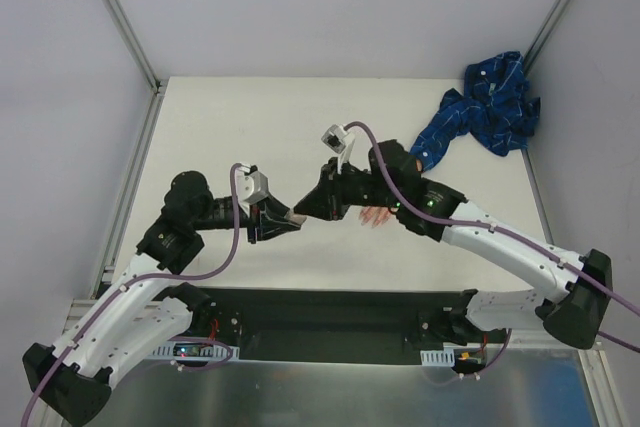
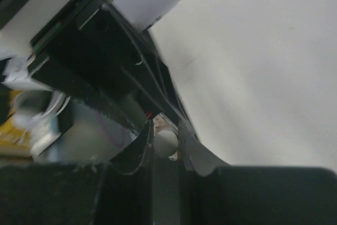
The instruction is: Paint the nails
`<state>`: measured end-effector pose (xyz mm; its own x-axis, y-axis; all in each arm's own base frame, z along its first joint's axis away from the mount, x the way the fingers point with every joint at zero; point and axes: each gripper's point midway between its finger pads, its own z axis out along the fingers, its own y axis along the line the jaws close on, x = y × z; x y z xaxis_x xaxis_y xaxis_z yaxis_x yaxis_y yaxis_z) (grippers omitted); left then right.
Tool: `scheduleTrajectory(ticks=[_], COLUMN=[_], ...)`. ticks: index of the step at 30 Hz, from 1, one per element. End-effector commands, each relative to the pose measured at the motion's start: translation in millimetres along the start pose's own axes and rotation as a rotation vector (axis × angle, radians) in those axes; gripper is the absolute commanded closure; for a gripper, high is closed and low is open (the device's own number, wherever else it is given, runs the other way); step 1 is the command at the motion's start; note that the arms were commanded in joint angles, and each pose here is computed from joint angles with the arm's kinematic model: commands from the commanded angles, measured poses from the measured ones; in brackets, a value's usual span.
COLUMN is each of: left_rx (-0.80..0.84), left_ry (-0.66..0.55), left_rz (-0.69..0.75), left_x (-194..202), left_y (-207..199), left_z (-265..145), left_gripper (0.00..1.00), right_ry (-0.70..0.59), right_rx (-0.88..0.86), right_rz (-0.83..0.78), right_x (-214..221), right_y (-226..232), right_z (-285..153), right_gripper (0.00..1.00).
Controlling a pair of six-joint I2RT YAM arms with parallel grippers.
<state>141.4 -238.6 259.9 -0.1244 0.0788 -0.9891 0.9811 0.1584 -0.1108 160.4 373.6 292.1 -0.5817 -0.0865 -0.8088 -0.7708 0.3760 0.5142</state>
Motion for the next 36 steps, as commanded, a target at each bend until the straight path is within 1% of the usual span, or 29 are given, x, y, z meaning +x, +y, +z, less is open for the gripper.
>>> scheduleTrajectory(ticks=[1,3,6,9,11,12,13,15,16,17,18,19,20,21,22,23,24,26,27,28,29,31,32,36], left_rx=[0.536,0.511,0.444,0.388,0.335,0.313,0.295,0.227,0.196,0.173,0.133,0.119,0.103,0.068,0.054,0.039,0.024,-0.02,-0.029,-0.063,-0.077,-0.118,-0.126,-0.136], left_ry=[-0.044,-0.042,-0.052,-0.055,-0.048,-0.046,-0.046,-0.049,-0.051,-0.053,-0.052,-0.054,-0.056,-0.056,-0.055,-0.054,-0.055,-0.057,-0.059,-0.062,-0.064,-0.069,-0.07,-0.077], left_rz=[0.078,0.069,0.105,0.119,0.116,0.118,0.122,0.134,0.141,0.148,0.151,0.154,0.16,0.157,0.157,0.155,0.153,0.154,0.157,0.16,0.163,0.166,0.169,0.174], left_x=[-26,-26,-25,-25,-23,-24,-23,-24,-24,-25,-24,-25,-26,-27,-27,-26,-27,-29,-29,-31,-31,-33,-33,-34], left_y=[-86,-83,-76,-68,-58,-55,-52,-42,-37,-35,-28,-26,-24,-18,-15,-12,-10,-3,-2,3,5,11,12,13], left_z=[-18,-17,-16,-13,-9,-9,-8,-7,-6,-7,-6,-6,-7,-6,-6,-6,-6,-6,-7,-8,-9,-10,-11,-12], left_gripper=[1.0,1.0,1.0,1.0,1.0,1.0,1.0,1.0,1.0,1.0,1.0,1.0,1.0,1.0,1.0,1.0,1.0,1.0,1.0,1.0,1.0,1.0,1.0,1.0], right_ry=[0.107,0.089,0.079,0.056,0.033,0.028,-0.008,-0.011,-0.062,-0.067,-0.066,-0.108,-0.132,-0.141,-0.162,-0.198,-0.16,-0.189,-0.168,-0.187,-0.174,-0.186,-0.171,-0.168], right_rx=[-0.771,-0.732,-0.666,-0.631,-0.567,-0.528,-0.442,-0.323,-0.212,-0.159,-0.098,-0.006,0.033,0.066,0.126,0.173,0.233,0.35,0.404,0.451,0.497,0.522,0.537,0.515], right_rz=[-0.196,-0.202,-0.216,-0.218,-0.2,-0.182,-0.163,-0.119,-0.112,-0.101,-0.081,-0.075,-0.074,-0.058,-0.058,-0.048,-0.017,0.005,0.039,0.047,0.06,0.077,0.079,0.101], right_x=[2,1,3,-2,-10,-13,-21,-22,-32,-34,-32,-38,-43,-43,-44,-55,-46,-50,-48,-50,-45,-46,-42,-42], right_y=[81,75,59,53,49,48,39,31,21,19,16,10,11,13,14,16,11,6,3,2,-4,0,-2,5], right_z=[-40,-34,-31,-30,-28,-32,-28,-34,-32,-34,-42,-42,-46,-51,-51,-56,-53,-55,-53,-53,-46,-42,-34,-18], right_gripper=[1.0,1.0,1.0,1.0,0.99,0.94,0.82,0.52,0.43,0.37,0.28,0.24,0.2,0.13,0.11,0.11,0.11,0.12,0.13,0.15,0.2,0.26,0.3,0.34])
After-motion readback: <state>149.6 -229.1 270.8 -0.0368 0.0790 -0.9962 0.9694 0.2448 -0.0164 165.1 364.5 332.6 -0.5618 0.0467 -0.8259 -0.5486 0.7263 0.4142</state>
